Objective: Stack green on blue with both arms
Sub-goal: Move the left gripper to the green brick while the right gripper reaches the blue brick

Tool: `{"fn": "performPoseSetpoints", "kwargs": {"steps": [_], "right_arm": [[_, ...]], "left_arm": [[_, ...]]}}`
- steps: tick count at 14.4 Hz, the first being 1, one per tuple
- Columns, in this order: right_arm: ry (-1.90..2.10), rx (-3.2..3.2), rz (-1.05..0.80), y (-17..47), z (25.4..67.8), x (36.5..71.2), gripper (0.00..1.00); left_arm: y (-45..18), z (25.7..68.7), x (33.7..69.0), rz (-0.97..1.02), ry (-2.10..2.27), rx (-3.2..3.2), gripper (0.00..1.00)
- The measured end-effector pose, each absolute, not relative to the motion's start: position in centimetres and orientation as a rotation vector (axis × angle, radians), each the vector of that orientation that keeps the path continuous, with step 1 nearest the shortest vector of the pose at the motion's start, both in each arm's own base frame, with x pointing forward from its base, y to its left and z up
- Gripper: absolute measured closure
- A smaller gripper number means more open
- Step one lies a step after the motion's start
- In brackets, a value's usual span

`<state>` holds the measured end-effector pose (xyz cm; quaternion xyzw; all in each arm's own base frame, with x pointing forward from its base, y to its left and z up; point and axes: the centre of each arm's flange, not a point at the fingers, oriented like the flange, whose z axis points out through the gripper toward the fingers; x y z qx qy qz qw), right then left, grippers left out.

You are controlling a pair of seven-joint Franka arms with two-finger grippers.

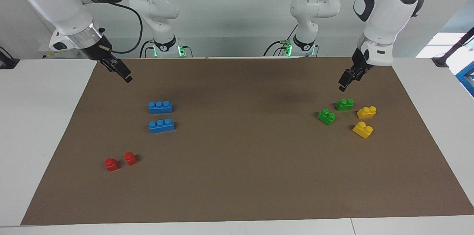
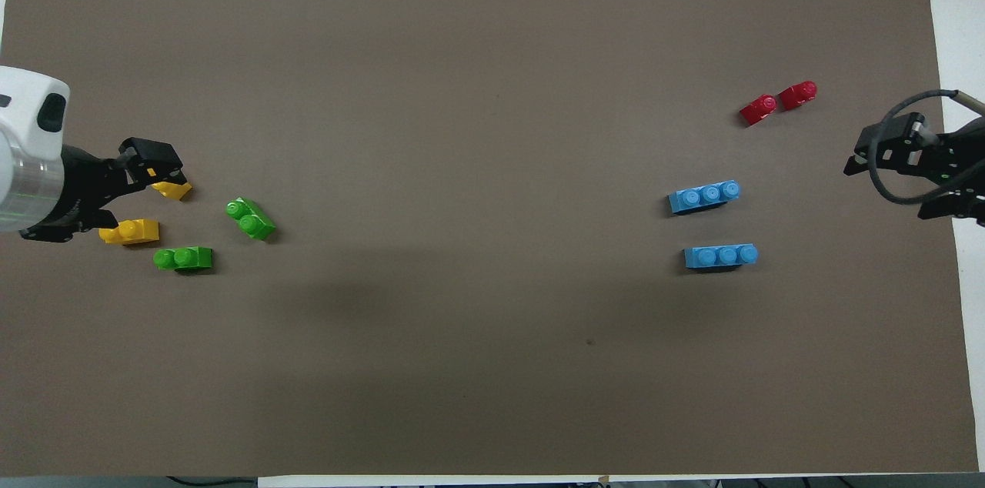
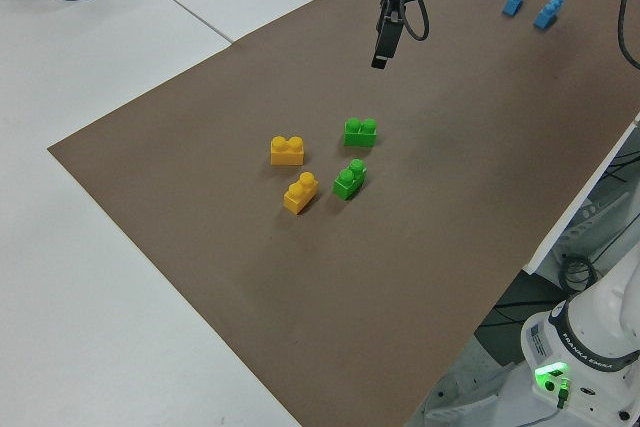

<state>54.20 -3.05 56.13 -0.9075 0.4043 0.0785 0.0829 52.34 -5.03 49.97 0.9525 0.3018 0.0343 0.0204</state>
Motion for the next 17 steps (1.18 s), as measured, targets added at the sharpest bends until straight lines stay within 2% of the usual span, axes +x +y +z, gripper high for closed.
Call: {"fn": "performPoseSetpoints", "kwargs": {"steps": [4,6,8,10,13,17], "right_arm": [[1.518,-2.418,0.398,-7.3,49.4,56.8,0.00],[1.604,-2.327,0.444,-7.8,46.4,58.2,0.02],[1.652,-2.259,0.477,-7.2,44.4,59.2,0.00],[1.689,-2.179,0.512,-6.4,43.1,60.0,0.02],[1.722,-2.123,0.539,-4.5,40.7,61.2,0.00],[1.748,-2.097,0.605,-4.4,36.1,62.0,0.02]], "left_arm": [[-6.2,42.3,52.4,0.072,1.177,2.869,0.00],[-6.3,39.8,53.0,0.088,1.218,2.842,0.00],[-6.0,38.3,53.4,0.081,1.226,2.846,0.00],[-5.9,37.1,53.6,0.073,1.225,2.865,0.00],[-5.6,35.8,54.2,0.095,1.238,2.854,0.00],[-5.1,33.9,54.7,0.090,1.267,2.842,0.00]]}}
